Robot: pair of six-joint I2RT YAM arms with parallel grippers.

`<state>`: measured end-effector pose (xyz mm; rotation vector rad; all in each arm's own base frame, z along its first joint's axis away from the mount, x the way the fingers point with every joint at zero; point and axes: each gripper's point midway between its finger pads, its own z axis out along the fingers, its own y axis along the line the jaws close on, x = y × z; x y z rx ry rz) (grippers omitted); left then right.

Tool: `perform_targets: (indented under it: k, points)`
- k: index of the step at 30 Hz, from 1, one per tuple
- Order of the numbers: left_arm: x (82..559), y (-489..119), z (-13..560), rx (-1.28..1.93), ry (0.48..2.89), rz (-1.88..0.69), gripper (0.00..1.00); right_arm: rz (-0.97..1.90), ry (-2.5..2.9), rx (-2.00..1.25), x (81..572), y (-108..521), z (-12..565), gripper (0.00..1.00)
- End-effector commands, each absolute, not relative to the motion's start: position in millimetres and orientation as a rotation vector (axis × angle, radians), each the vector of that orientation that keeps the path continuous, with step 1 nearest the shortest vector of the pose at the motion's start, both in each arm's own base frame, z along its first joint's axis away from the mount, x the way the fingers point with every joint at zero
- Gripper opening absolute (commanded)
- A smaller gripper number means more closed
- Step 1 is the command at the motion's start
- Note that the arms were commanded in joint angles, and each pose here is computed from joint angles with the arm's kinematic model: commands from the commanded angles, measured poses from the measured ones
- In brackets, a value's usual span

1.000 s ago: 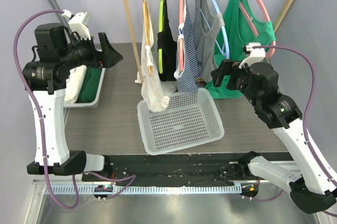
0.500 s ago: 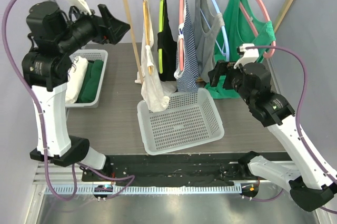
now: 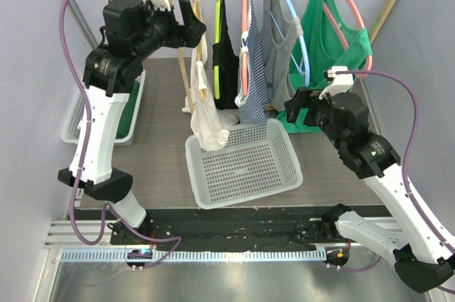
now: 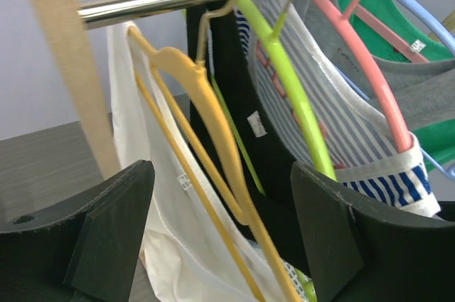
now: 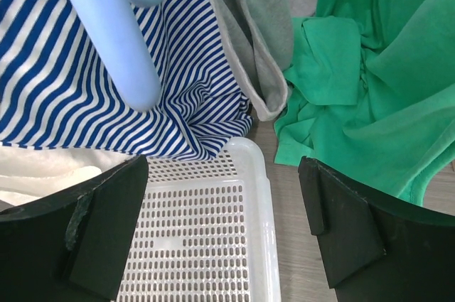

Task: Remove the tank top from the hanger
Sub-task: Pick up the hanger from the clothesline.

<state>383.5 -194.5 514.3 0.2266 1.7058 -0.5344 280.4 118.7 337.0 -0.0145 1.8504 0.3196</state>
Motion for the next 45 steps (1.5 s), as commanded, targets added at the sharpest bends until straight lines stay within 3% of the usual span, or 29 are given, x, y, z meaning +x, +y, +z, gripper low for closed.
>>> perform_targets:
  k: [1, 14, 17, 18, 19, 21, 26, 30, 36, 45]
  points:
    - [371, -196, 559, 0.231, 1.552, -0.516, 0.83, 0.337, 1.811, 0.017, 279, 118, 342, 0.96]
    - [399, -196, 530, 0.218, 1.603, -0.320, 0.79, 0.341, 1.801, 0.013, 273, 114, 344, 0.90]
    - [403, -196, 524, 0.218, 1.612, -0.293, 0.68, 0.344, 1.805, 0.013, 271, 114, 344, 0.88]
    - [406, -197, 519, 0.225, 1.623, -0.287, 0.59, 0.347, 1.804, 0.011, 271, 114, 345, 0.88]
    - [407, -197, 518, 0.226, 1.621, -0.281, 0.55, 0.351, 1.801, 0.014, 271, 114, 346, 0.87]
    - [410, -194, 513, 0.218, 1.631, -0.253, 0.48, 0.354, 1.798, 0.014, 270, 114, 349, 0.87]
    - [414, -189, 509, 0.208, 1.636, -0.211, 0.42, 0.359, 1.793, 0.013, 269, 114, 355, 0.86]
    - [415, -180, 510, 0.185, 1.629, -0.164, 0.21, 0.364, 1.795, 0.017, 270, 115, 356, 0.83]
    - [414, -176, 516, 0.181, 1.609, -0.144, 0.01, 0.388, 1.795, 0.023, 269, 118, 356, 0.80]
    - [408, -175, 541, 0.190, 1.538, -0.159, 0.00, 0.383, 1.799, 0.019, 270, 118, 355, 0.71]
